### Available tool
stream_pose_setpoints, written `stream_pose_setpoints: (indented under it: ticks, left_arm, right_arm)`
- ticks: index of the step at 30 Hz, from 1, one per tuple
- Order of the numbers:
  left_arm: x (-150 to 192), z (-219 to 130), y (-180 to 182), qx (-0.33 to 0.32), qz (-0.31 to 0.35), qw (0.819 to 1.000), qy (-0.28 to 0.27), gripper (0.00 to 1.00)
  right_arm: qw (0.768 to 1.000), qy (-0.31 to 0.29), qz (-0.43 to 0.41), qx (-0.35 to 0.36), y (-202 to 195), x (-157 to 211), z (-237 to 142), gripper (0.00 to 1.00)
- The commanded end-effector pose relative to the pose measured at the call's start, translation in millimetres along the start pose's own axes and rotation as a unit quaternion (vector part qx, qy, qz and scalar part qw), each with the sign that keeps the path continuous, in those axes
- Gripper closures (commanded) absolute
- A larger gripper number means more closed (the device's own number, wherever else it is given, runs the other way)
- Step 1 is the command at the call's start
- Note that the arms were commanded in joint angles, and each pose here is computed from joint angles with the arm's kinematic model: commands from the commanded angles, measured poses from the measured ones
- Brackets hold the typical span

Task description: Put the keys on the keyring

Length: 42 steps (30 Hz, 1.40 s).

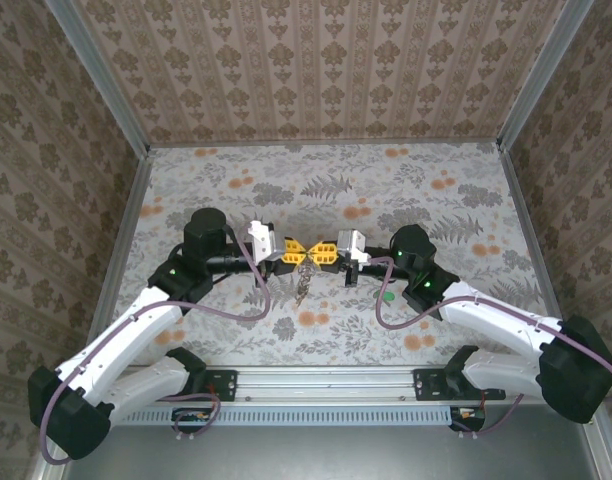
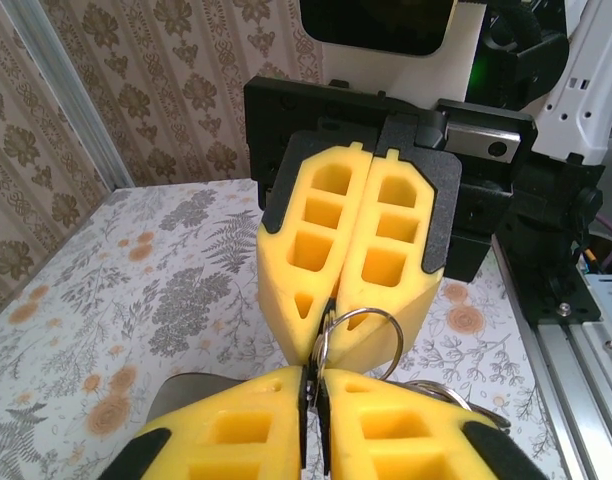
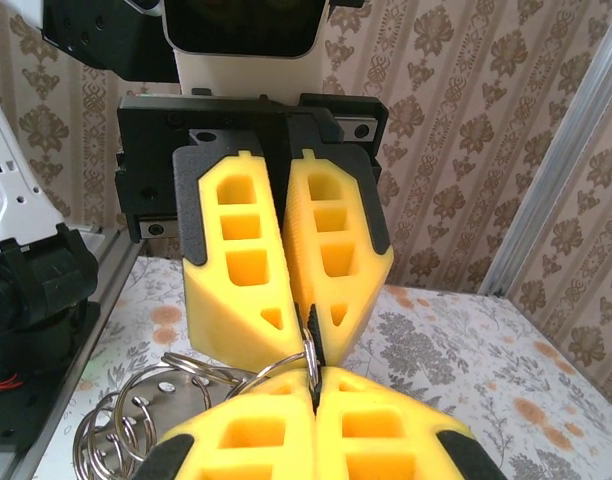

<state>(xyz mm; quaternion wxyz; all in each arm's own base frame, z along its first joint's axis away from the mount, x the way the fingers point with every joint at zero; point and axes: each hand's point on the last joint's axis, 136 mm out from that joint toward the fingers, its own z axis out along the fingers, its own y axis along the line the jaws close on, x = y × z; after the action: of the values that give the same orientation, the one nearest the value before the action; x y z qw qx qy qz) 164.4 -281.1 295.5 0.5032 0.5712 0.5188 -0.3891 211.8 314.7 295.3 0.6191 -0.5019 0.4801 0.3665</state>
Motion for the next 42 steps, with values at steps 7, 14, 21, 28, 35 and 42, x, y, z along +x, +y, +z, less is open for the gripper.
stream_pose_setpoints:
  ticks: [7, 14, 21, 28, 35, 42]
  left_arm:
    - [-8, 3, -13, 0.000, 0.046, 0.999, -0.012, 1.00]
    - [9, -4, -8, -0.037, 0.070, 0.996, 0.030, 1.00]
    - [9, -3, -12, -0.027, 0.083, 0.996, 0.026, 1.00]
    - [13, -1, -19, -0.004, 0.098, 0.995, 0.033, 1.00]
    - [14, 0, -20, 0.001, 0.099, 0.994, 0.037, 1.00]
    - [13, 1, -21, 0.005, 0.098, 0.995, 0.037, 1.00]
  right_arm:
    - [0.998, 0.021, -0.051, -0.018, 14, 8, 1, 1.00]
    - [0.995, 0.068, -0.077, 0.004, 4, 26, -6, 0.75]
    - [0.993, 0.084, -0.083, -0.005, 5, 28, -5, 0.74]
    - [0.993, 0.077, -0.089, 0.004, 3, 19, -8, 0.75]
    - [0.993, 0.070, -0.088, -0.027, 11, 13, -8, 0.80]
    - [0.993, 0.070, -0.091, -0.030, 11, 12, -5, 0.78]
